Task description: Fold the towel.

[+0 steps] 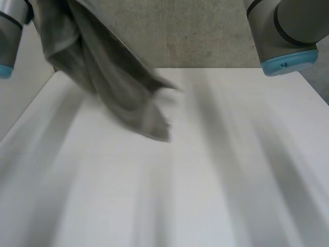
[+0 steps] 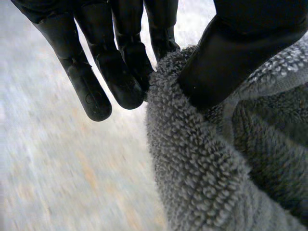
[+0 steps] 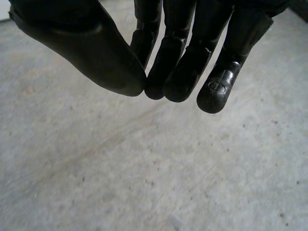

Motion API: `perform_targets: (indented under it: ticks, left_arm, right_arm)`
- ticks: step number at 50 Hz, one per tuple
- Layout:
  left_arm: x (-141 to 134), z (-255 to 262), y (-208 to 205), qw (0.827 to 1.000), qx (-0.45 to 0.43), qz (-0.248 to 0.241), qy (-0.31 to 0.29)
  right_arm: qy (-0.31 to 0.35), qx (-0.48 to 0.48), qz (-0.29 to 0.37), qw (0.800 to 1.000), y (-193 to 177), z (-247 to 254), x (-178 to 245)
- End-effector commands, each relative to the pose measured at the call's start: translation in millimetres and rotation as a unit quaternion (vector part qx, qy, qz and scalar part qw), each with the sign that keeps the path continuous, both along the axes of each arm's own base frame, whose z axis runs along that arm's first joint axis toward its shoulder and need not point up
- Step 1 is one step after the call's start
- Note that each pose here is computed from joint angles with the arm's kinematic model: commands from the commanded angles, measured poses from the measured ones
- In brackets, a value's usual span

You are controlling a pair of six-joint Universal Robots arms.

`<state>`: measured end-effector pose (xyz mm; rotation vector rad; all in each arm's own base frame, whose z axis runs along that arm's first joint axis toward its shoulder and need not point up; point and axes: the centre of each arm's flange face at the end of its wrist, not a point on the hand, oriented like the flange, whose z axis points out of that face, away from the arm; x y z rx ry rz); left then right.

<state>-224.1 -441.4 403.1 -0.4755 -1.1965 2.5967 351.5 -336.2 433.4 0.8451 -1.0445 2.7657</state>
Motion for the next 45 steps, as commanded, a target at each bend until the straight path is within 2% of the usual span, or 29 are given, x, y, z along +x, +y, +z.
perform_targets:
  ticks: [1,7,9,10,12,13,14,18,21,25,30,34,36,37,39,40,41,42,44,45]
  left_arm:
    - [4,-16,3,1.000,0.013,0.002,-0.005]
    - [14,-92,6,0.991,0.128,-0.012,-0.043]
    - [17,-113,11,0.986,0.157,-0.020,-0.053]
    - [19,-132,18,0.980,0.187,-0.030,-0.062]
    - [18,-151,25,0.974,0.213,-0.041,-0.070]
    - [17,-168,32,0.967,0.237,-0.048,-0.078]
    - [18,-180,38,0.962,0.254,-0.048,-0.086]
    - [19,-202,51,0.953,0.282,-0.041,-0.108]
    - [22,-212,59,0.948,0.288,-0.030,-0.134]
    - [22,-218,72,0.940,0.299,-0.023,-0.161]
    - [18,-220,79,0.930,0.324,-0.024,-0.169]
    - [10,-217,80,0.929,0.328,-0.022,-0.170]
    - [-11,-213,87,0.929,0.324,-0.031,-0.175]
    - [-11,-213,87,0.929,0.324,-0.031,-0.175]
    - [-38,-207,101,0.928,0.321,-0.049,-0.180]
    - [-38,-207,101,0.928,0.321,-0.049,-0.180]
    - [-54,-202,111,0.928,0.317,-0.064,-0.184]
    - [-54,-202,111,0.928,0.317,-0.064,-0.184]
    - [-90,-186,143,0.926,0.307,-0.109,-0.192]
    - [-91,-186,143,0.926,0.307,-0.109,-0.192]
  right_arm:
    - [0.055,0.081,0.015,0.995,7,-38,5]
    - [0.113,0.183,0.014,0.976,9,-90,3]
    - [0.153,0.253,0.013,0.955,14,-131,-1]
    - [0.153,0.254,0.013,0.955,14,-131,-1]
    - [0.187,0.312,0.012,0.931,25,-170,-5]
    - [0.188,0.313,0.012,0.931,25,-170,-5]
    - [0.201,0.335,0.013,0.920,31,-186,-8]
    - [0.227,0.382,0.018,0.896,51,-218,-17]
    - [0.233,0.401,0.021,0.886,62,-232,-23]
    - [0.233,0.405,0.020,0.884,70,-241,-29]
    - [0.224,0.383,0.017,0.896,72,-241,-31]
    - [0.207,0.369,0.010,0.906,65,-232,-32]
    - [0.202,0.365,0.007,0.909,64,-228,-32]
    - [0.195,0.362,0.004,0.911,63,-223,-33]
    - [0.186,0.363,0.000,0.913,62,-219,-34]
    - [0.186,0.363,0.000,0.913,62,-219,-34]
    - [0.174,0.367,-0.005,0.914,61,-217,-35]
    - [0.162,0.373,-0.010,0.914,60,-216,-37]
    - [0.150,0.376,-0.012,0.915,60,-213,-37]
    - [0.137,0.379,-0.014,0.915,59,-209,-38]
